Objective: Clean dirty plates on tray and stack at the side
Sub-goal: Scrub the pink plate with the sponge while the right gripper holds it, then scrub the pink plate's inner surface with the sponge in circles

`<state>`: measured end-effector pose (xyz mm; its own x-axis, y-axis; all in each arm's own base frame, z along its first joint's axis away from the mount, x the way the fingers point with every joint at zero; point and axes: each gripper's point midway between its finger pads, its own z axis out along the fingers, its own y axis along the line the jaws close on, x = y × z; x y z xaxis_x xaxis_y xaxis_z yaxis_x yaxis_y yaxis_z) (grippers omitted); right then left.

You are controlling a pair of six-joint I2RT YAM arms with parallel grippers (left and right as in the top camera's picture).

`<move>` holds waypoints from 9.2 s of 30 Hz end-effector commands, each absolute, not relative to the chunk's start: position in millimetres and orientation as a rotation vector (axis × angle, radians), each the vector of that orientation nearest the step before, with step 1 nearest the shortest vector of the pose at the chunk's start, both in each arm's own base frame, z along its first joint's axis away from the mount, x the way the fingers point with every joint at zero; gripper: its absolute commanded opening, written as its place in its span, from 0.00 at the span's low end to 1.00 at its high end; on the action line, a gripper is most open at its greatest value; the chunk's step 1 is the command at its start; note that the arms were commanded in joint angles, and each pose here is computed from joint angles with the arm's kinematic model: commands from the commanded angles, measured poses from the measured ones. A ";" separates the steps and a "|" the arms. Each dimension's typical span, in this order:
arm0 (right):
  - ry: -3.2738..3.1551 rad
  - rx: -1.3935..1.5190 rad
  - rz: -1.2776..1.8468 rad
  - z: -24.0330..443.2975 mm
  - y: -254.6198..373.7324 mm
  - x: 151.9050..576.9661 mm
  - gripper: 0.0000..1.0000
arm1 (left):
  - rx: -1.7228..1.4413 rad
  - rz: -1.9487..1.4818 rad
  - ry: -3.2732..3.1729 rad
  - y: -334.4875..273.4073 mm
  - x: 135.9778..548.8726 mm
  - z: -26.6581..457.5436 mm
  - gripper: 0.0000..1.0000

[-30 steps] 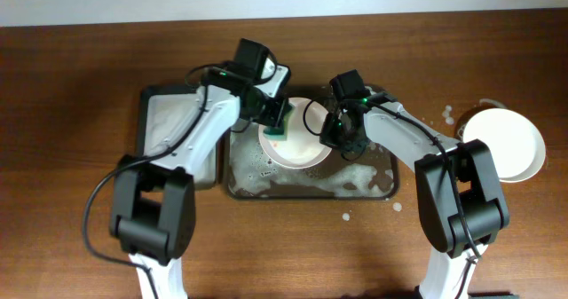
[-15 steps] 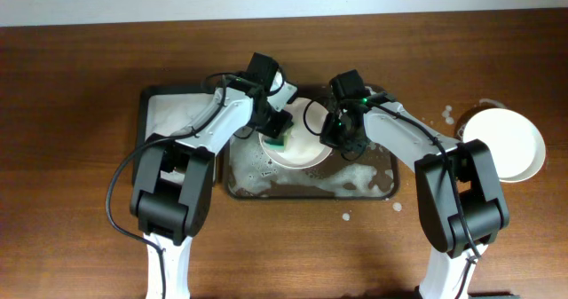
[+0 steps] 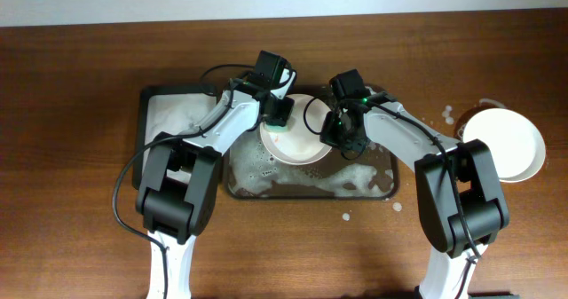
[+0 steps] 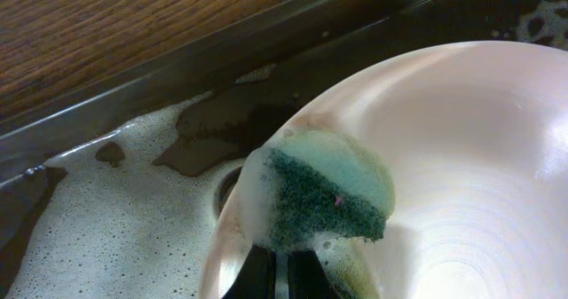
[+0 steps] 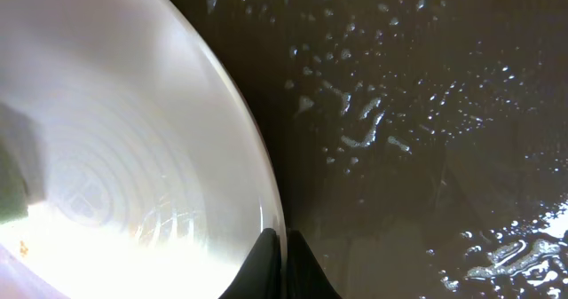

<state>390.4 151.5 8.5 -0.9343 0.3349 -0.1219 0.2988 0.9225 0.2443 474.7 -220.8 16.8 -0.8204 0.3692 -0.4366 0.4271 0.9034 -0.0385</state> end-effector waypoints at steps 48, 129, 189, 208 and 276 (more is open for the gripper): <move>2.940 0.449 0.276 0.3 148.2 387.7 0.04 | 0.591 -0.355 2.832 -227.8 437.8 -24.6 0.00; 2.933 0.436 0.281 0.8 148.9 389.5 0.04 | 0.677 -0.196 2.707 -219.0 464.8 -20.5 0.00; 2.934 0.436 0.281 0.8 148.9 389.4 0.04 | 0.771 -0.742 2.744 -270.0 417.9 -9.0 0.00; 2.935 0.435 0.280 0.7 148.8 389.2 0.04 | 0.696 -0.639 2.682 -267.3 444.6 -7.0 0.00; 2.865 0.373 0.925 -0.6 163.3 390.2 0.04 | 0.460 0.239 2.936 -148.0 445.5 -29.3 0.00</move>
